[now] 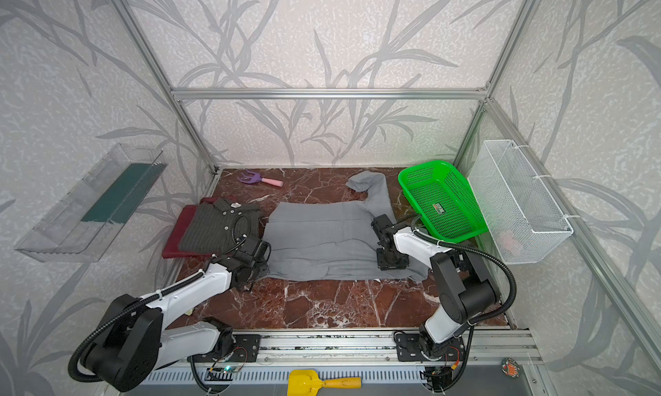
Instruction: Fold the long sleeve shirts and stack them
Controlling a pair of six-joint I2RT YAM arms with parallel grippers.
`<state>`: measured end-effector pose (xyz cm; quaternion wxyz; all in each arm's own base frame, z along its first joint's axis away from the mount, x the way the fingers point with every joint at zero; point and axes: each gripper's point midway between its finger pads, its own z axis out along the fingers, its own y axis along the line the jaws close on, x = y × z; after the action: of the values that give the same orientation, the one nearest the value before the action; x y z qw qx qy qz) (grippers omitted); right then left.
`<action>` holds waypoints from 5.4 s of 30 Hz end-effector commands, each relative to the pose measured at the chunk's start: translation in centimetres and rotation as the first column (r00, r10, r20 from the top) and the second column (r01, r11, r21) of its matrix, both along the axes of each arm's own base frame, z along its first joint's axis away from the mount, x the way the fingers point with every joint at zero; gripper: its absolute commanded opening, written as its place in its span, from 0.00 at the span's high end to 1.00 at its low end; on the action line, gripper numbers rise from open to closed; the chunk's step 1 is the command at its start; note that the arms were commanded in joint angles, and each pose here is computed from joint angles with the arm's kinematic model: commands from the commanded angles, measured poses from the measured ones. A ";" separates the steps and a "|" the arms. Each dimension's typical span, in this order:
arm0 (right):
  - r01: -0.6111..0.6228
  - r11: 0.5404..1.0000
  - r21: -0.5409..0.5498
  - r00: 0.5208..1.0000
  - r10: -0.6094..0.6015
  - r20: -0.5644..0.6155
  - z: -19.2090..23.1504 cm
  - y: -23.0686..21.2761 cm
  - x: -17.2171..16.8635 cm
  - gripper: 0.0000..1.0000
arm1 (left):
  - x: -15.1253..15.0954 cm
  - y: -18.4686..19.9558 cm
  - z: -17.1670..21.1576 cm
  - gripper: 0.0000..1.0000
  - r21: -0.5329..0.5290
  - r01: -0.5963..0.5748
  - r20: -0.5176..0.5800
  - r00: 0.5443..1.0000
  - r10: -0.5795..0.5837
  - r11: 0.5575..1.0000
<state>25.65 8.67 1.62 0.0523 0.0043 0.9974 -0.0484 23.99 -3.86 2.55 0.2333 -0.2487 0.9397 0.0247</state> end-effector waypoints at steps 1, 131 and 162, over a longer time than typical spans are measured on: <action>0.038 0.996 -0.081 0.999 -0.040 -0.031 -0.1 -1.6 -0.4 0.56 | -0.4 1.2 0.1 0.45 0.032 -0.063 0.009 0.998 0.062 0.998; 0.101 0.977 0.187 0.903 -0.169 0.394 13.8 -0.6 22.2 0.25 | 18.3 -4.2 13.5 0.02 0.155 0.280 0.106 0.949 -0.297 0.948; 0.006 0.989 0.148 0.909 -0.067 0.410 12.3 2.4 31.8 1.00 | 24.0 -1.7 6.1 0.07 0.068 0.266 -0.025 0.964 -0.265 0.962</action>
<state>57.58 10.06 8.33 0.2181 0.0490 0.9747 0.0041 47.62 -5.56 8.71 0.2422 -0.1123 0.9631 0.0358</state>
